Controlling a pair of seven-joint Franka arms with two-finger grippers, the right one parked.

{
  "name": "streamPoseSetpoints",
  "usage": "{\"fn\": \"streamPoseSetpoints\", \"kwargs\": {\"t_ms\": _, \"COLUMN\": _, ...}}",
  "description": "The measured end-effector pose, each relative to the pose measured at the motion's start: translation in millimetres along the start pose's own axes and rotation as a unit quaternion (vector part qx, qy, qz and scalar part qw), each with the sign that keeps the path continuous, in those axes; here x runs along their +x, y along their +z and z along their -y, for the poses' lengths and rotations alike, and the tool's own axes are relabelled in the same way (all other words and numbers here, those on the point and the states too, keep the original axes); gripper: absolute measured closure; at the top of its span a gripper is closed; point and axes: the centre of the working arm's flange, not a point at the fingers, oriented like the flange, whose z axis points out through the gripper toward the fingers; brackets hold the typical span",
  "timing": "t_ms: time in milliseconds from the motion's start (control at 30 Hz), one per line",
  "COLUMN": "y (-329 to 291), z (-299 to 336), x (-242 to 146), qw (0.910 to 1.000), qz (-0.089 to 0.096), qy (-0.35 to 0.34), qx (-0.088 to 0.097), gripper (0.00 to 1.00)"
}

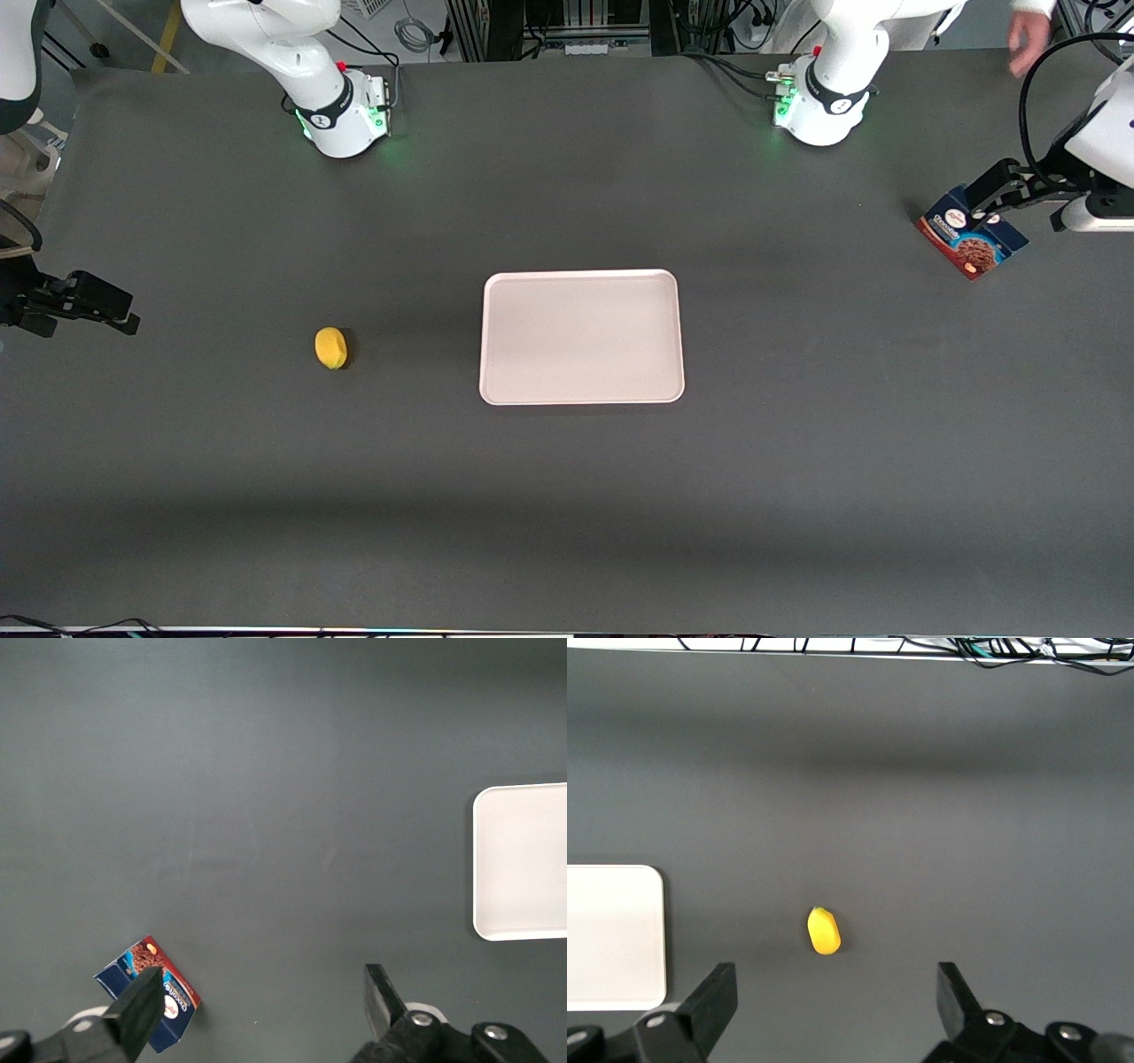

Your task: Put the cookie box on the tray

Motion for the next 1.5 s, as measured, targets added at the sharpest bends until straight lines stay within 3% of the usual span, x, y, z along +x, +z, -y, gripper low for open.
{"fn": "streamPoseSetpoints", "kwargs": {"t_ms": 1500, "y": 1.9, "z": 13.5, "x": -0.5, "qw": 0.9999, "qz": 0.005, "qy": -0.013, "qx": 0.000, "gripper": 0.00}}
